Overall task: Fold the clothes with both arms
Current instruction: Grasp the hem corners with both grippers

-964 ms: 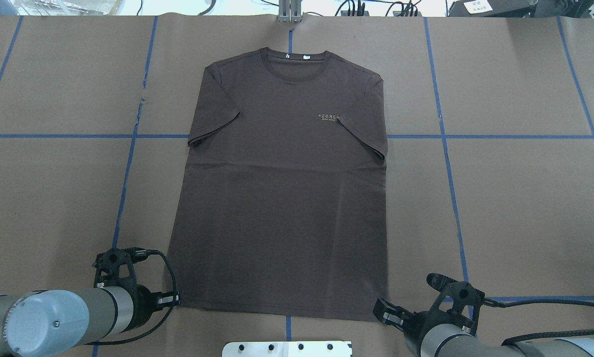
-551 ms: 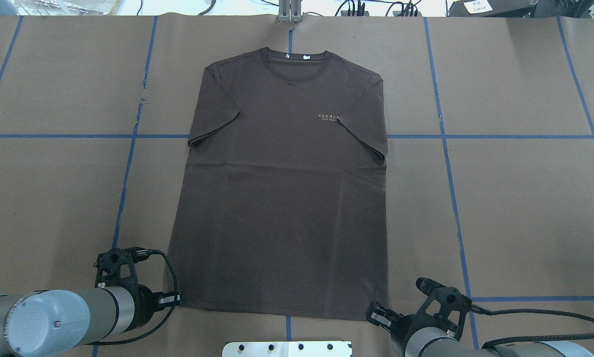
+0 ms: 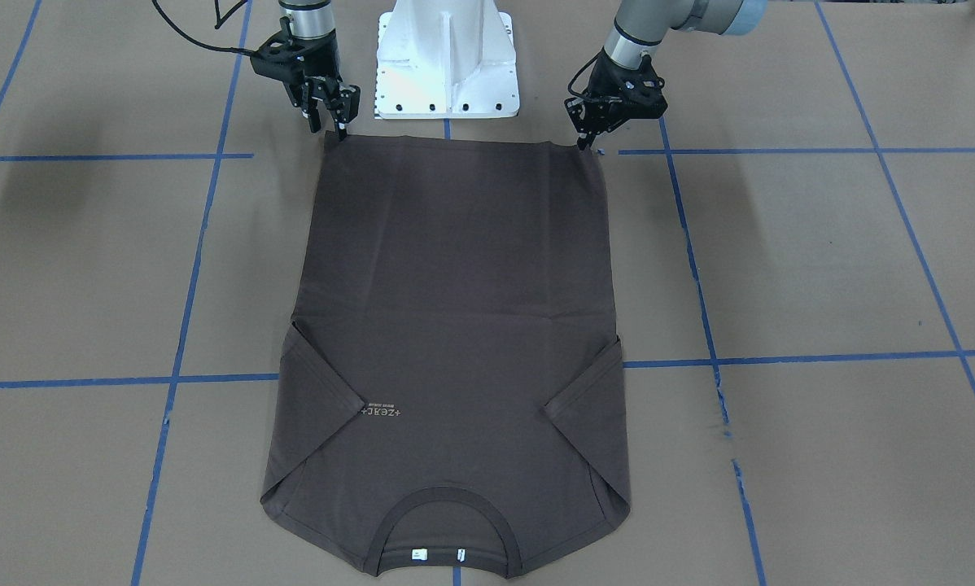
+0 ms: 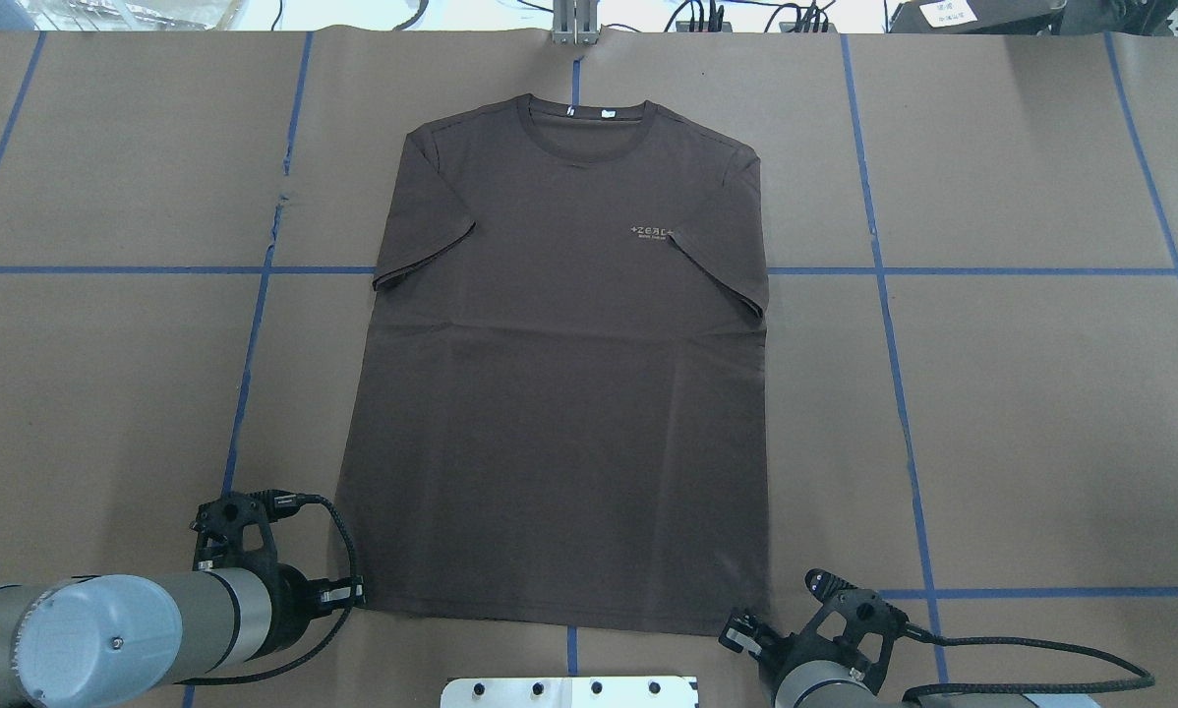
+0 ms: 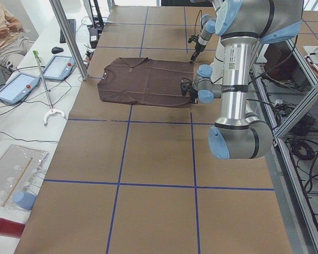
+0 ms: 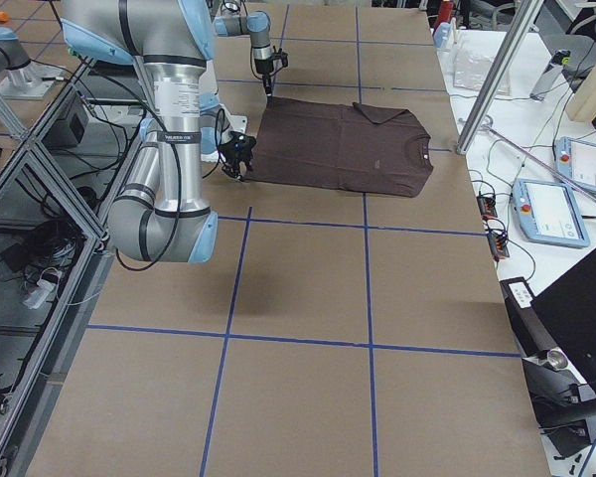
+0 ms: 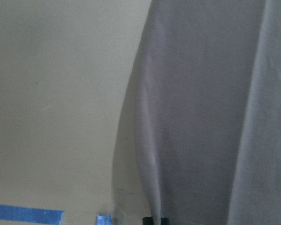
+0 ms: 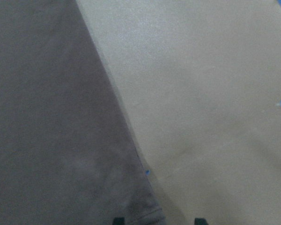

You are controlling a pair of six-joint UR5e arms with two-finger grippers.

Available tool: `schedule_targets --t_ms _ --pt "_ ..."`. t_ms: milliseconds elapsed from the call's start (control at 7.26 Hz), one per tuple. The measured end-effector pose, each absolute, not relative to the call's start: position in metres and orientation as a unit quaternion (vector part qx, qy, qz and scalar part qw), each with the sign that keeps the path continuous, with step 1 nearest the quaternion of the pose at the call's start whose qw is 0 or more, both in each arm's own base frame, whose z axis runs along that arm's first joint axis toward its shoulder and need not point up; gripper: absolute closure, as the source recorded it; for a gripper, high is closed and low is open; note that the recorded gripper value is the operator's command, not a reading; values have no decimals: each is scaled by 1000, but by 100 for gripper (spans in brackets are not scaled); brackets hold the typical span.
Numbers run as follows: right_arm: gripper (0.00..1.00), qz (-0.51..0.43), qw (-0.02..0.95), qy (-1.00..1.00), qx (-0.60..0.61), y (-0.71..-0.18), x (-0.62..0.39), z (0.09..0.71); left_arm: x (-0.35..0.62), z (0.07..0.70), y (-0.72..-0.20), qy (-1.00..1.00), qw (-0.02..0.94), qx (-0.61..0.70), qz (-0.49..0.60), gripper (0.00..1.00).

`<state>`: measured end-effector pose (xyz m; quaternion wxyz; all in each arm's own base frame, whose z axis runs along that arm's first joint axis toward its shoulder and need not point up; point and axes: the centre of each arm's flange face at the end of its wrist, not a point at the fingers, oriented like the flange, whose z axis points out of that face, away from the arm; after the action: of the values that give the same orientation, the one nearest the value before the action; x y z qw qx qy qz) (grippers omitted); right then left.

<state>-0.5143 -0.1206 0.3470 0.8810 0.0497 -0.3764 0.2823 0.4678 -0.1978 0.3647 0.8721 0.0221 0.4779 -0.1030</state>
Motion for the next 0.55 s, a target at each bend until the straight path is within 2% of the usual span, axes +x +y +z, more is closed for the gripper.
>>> schedule_targets --t_ms 138,276,551 --pt "53 282 883 -373 50 -119 -515 349 468 364 -198 478 872 22 -103 100" --pt "79 282 883 -372 50 -118 -516 349 468 364 -198 478 872 22 -103 100" --pt "100 299 877 -374 46 -117 -516 349 468 364 -198 479 871 22 -104 100"
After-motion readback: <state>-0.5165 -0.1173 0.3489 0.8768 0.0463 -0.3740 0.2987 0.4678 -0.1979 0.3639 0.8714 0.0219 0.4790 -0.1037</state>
